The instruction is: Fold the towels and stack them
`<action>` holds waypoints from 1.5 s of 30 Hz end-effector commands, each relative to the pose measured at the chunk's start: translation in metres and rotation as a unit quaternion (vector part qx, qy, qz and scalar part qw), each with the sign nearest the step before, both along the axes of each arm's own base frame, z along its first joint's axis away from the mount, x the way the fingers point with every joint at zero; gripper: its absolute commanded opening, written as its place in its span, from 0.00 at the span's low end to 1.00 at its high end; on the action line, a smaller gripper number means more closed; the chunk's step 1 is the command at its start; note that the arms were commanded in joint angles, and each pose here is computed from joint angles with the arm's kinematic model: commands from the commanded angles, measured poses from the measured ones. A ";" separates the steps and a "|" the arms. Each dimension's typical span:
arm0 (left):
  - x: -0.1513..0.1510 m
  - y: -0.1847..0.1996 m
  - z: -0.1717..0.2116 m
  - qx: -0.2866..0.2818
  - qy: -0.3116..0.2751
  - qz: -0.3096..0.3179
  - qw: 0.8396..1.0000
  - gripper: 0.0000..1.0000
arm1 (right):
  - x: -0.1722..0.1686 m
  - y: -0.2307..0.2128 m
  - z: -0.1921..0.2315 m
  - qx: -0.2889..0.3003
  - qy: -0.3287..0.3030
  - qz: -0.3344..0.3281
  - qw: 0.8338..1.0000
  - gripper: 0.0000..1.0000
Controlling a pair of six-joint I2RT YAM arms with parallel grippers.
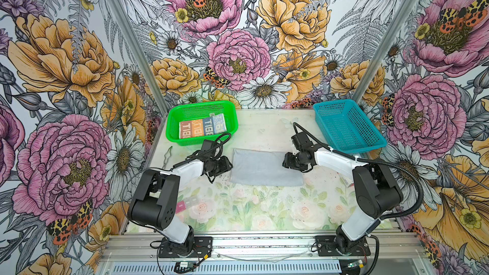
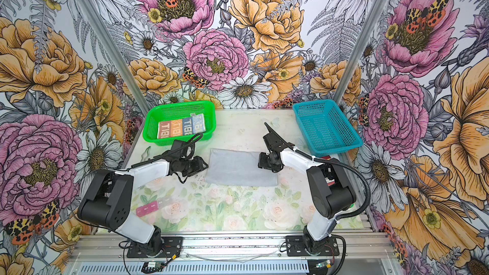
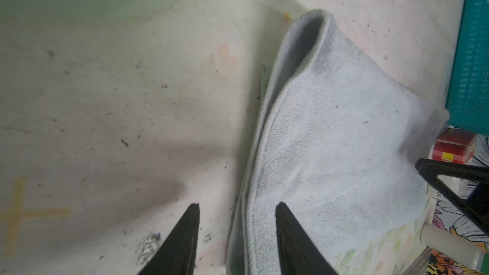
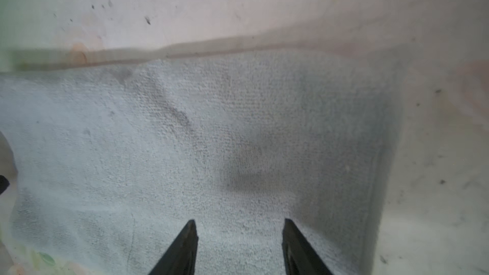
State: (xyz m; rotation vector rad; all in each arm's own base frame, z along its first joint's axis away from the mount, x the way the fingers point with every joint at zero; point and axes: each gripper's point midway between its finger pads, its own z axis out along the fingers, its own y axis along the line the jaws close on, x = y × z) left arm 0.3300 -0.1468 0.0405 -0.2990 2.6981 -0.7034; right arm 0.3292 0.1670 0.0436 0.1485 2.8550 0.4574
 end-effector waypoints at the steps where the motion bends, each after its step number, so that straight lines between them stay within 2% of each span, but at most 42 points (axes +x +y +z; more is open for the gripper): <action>1: 0.017 -0.011 0.007 -0.023 -0.026 -0.015 0.999 0.50 | -0.008 -0.010 -0.009 -0.021 0.008 -0.014 1.000 0.55; 6: 0.017 -0.018 -0.005 -0.043 -0.008 -0.024 0.999 0.57 | -0.010 -0.009 -0.017 -0.021 0.018 -0.005 1.000 0.58; 12: 0.009 -0.032 -0.026 -0.092 0.018 -0.035 0.995 0.59 | -0.006 -0.003 -0.017 -0.010 0.016 0.001 1.000 0.59; 17: 0.013 -0.044 -0.042 -0.104 0.022 -0.039 0.994 0.59 | -0.004 0.001 -0.019 -0.006 0.019 0.005 1.000 0.58; 20: 0.021 -0.053 -0.046 -0.097 0.018 -0.044 0.994 0.55 | -0.005 0.001 -0.021 -0.008 0.021 0.005 1.000 0.59; 25: 0.050 -0.076 -0.027 -0.096 -0.019 -0.059 0.993 0.31 | -0.008 0.001 -0.019 -0.004 0.022 0.006 1.000 0.58; 28: 0.073 -0.088 -0.007 -0.091 -0.045 -0.068 0.992 0.00 | -0.007 0.003 -0.010 0.005 0.012 0.008 1.000 0.58; 33: 0.108 -0.088 0.037 -0.031 -0.091 -0.079 0.992 0.00 | -0.005 0.005 0.020 0.027 -0.024 0.009 0.999 0.59; 38: 0.135 -0.087 0.072 0.056 -0.115 -0.107 0.986 0.00 | -0.010 0.005 0.038 0.048 -0.039 0.017 0.998 0.59; 40: 0.145 -0.085 0.075 0.088 -0.109 -0.112 0.984 0.00 | -0.011 0.005 0.048 0.054 -0.050 0.019 0.997 0.62; 43: 0.165 -0.083 0.091 0.134 -0.120 -0.121 0.976 0.00 | -0.014 0.007 0.065 0.067 -0.067 0.024 0.995 0.74; 45: 0.180 -0.080 0.104 0.170 -0.129 -0.123 0.969 0.00 | -0.018 0.005 0.073 0.068 -0.074 0.023 0.995 0.78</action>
